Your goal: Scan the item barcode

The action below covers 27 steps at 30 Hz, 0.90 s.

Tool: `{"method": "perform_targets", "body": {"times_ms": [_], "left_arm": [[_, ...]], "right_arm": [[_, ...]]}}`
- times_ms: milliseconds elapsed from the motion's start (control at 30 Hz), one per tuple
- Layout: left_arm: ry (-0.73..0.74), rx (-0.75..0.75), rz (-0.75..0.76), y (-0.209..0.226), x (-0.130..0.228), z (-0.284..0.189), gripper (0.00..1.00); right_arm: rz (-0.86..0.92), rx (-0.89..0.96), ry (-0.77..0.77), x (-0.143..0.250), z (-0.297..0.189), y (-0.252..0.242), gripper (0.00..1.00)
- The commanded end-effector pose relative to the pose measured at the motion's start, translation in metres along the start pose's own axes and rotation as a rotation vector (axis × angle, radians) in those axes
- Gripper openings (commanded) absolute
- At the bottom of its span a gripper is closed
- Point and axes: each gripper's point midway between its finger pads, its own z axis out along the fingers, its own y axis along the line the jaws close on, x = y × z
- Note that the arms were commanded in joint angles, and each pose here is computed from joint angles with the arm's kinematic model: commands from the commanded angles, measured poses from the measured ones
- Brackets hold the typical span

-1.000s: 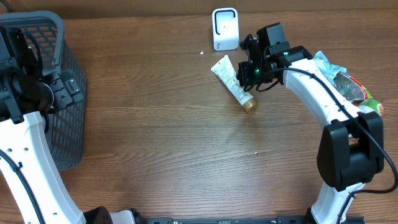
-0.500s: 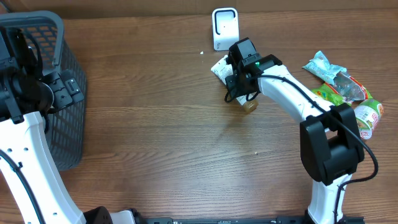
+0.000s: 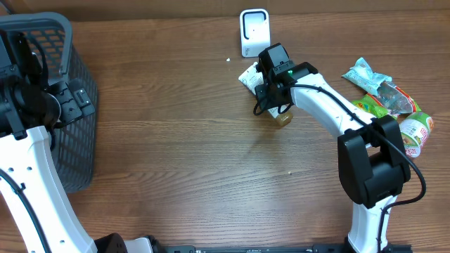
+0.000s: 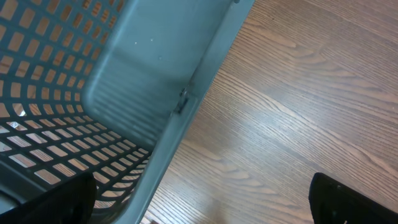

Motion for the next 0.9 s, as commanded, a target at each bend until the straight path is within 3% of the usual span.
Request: {"method": "perform_targets", "body": {"times_ms": [0,233,400,533,667,867], "left_arm": [[-0.001,0.003,0.014,0.001,0.000,0.000,1.00],[-0.001,0.003,0.013,0.001,0.000,0.000,1.00],[-0.001,0.003,0.014,0.001,0.000,0.000,1.00],[-0.001,0.003,0.013,0.001,0.000,0.000,1.00],[-0.001,0.003,0.013,0.001,0.000,0.000,1.00],[-0.001,0.003,0.014,0.001,0.000,0.000,1.00]], "right_arm": [[0.014,0.080,0.008,0.002,0.012,-0.017,0.04],[0.015,0.133,0.076,0.018,0.036,-0.030,0.04],[0.022,0.096,0.064,0.011,0.026,-0.024,0.04],[0.078,-0.016,0.001,-0.018,-0.014,-0.003,0.04],[0.195,-0.061,-0.164,-0.065,-0.053,0.004,0.09],[0.354,-0.023,-0.302,-0.098,-0.032,-0.007,0.09]]}}
